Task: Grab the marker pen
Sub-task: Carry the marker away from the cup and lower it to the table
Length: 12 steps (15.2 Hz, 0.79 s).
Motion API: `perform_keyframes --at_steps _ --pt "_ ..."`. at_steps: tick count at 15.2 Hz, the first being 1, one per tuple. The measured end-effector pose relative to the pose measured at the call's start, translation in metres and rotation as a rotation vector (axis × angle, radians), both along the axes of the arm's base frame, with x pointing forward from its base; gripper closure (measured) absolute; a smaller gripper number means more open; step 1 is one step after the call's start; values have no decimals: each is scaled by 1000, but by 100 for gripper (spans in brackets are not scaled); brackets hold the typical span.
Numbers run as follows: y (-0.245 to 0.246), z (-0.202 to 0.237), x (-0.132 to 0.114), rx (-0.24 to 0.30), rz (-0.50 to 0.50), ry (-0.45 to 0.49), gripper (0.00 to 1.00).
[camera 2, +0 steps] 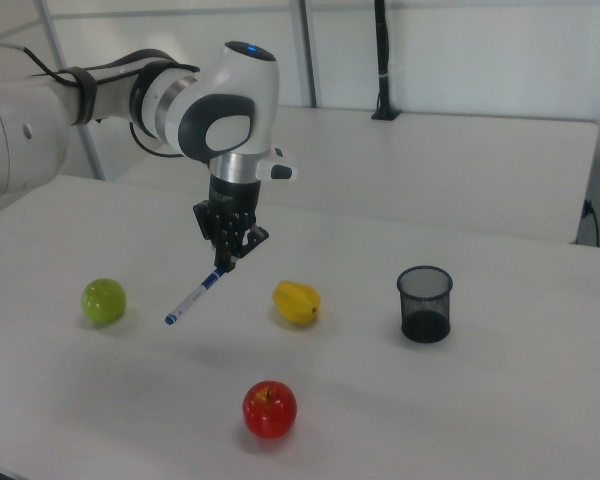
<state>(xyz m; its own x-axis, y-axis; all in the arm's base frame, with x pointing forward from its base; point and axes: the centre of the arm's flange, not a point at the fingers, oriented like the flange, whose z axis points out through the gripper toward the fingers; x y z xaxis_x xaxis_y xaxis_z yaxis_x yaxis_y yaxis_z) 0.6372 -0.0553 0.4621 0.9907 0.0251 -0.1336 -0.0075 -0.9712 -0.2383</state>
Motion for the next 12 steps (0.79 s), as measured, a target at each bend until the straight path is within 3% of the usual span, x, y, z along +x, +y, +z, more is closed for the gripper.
perform_keyframes --at_steps 4,12 --pt "28 -29 -8 7 85 54 83" --pt "88 -80 -23 -39 209 126 83"
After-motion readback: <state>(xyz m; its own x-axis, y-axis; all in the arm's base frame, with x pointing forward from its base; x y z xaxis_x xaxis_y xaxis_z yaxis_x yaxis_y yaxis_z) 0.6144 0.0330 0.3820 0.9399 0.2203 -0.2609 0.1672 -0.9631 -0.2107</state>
